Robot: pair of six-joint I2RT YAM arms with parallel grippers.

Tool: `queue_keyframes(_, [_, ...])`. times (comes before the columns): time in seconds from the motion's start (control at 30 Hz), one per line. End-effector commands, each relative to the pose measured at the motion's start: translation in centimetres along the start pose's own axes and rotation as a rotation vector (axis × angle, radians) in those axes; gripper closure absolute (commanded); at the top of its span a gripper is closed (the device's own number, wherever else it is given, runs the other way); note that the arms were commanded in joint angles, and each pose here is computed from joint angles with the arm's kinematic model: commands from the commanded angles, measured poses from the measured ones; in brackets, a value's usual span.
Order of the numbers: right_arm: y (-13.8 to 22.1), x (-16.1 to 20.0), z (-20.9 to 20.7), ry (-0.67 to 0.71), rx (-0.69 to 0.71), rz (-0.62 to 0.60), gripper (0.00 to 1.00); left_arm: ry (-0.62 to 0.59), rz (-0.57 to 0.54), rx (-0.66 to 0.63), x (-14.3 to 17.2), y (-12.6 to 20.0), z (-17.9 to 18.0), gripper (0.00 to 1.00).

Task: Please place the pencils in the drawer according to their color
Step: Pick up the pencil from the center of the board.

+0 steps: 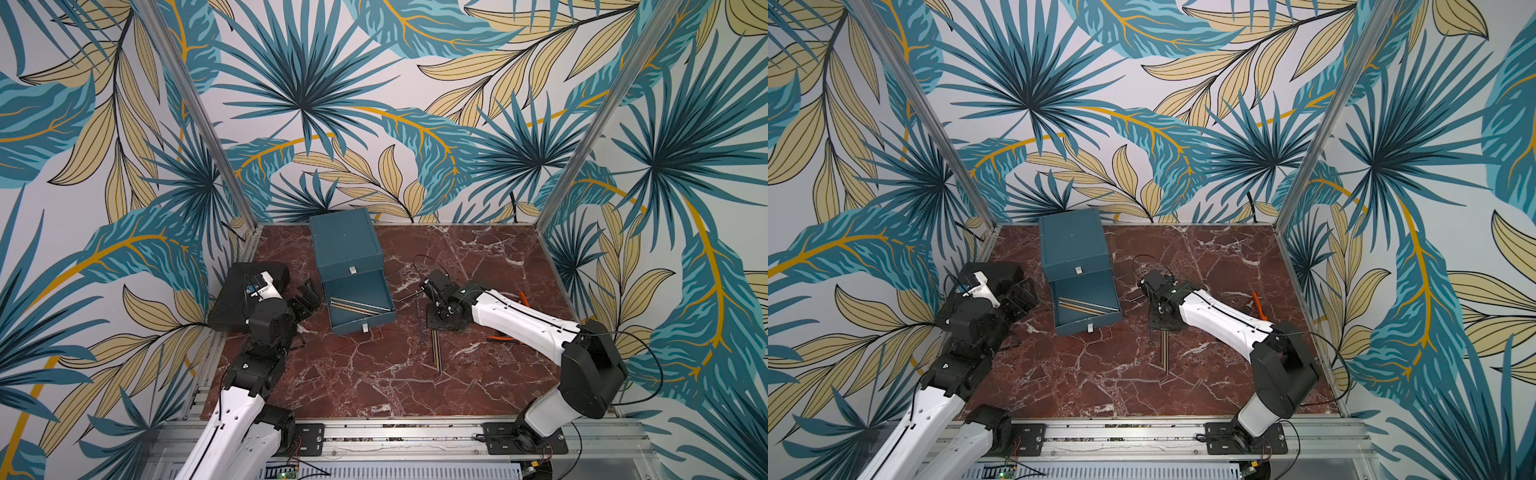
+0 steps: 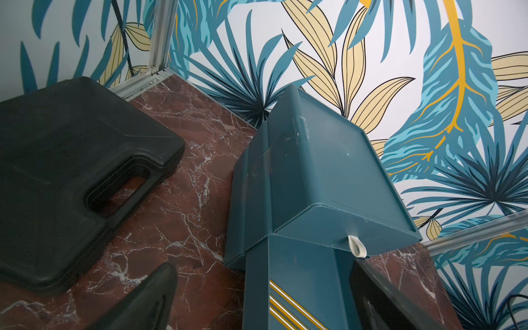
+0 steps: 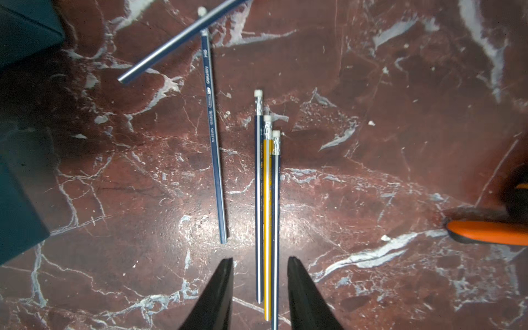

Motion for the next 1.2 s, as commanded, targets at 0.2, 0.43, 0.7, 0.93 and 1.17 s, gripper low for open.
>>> queue_keyframes(0.2, [-3.0, 0.7, -0.2, -0.02, 0.069, 0.054, 0.74, -0.004, 0.011, -0.046, 0.7, -0.4, 1.0, 0.0])
queue_keyframes(0.43, [-4.3, 0.6, 0.0, -0.026, 0.07, 0.071, 0.79, -0.003, 0.016, -0.05, 0.9, -0.5, 1.2, 0.0])
queue_keyframes(0.7, [-5.6, 1.1, -0.2, -0.026, 0.086, 0.106, 0.83, -0.003, 0.021, -0.049, 1.0, -0.6, 1.1, 0.0])
queue_keyframes(0.93, [-6.5, 1.3, -0.1, -0.021, 0.088, 0.125, 0.88, -0.001, 0.029, -0.042, 1.1, -0.9, 1.0, 0.0])
queue_keyframes(1.17, [-7.2, 1.7, -0.6, -0.022, 0.109, 0.141, 0.91, -0.002, 0.028, -0.039, 1.0, -0.8, 0.9, 0.0])
Point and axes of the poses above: each gripper's point midway between its finger pads, its own y axis back along the fingers, its own z axis along the line the jaws close on, x = y × z, the point moved 4 cm from there along y, back along the fingers, and after that the axes turned 1 degree about -y, right-handed, at the moved point
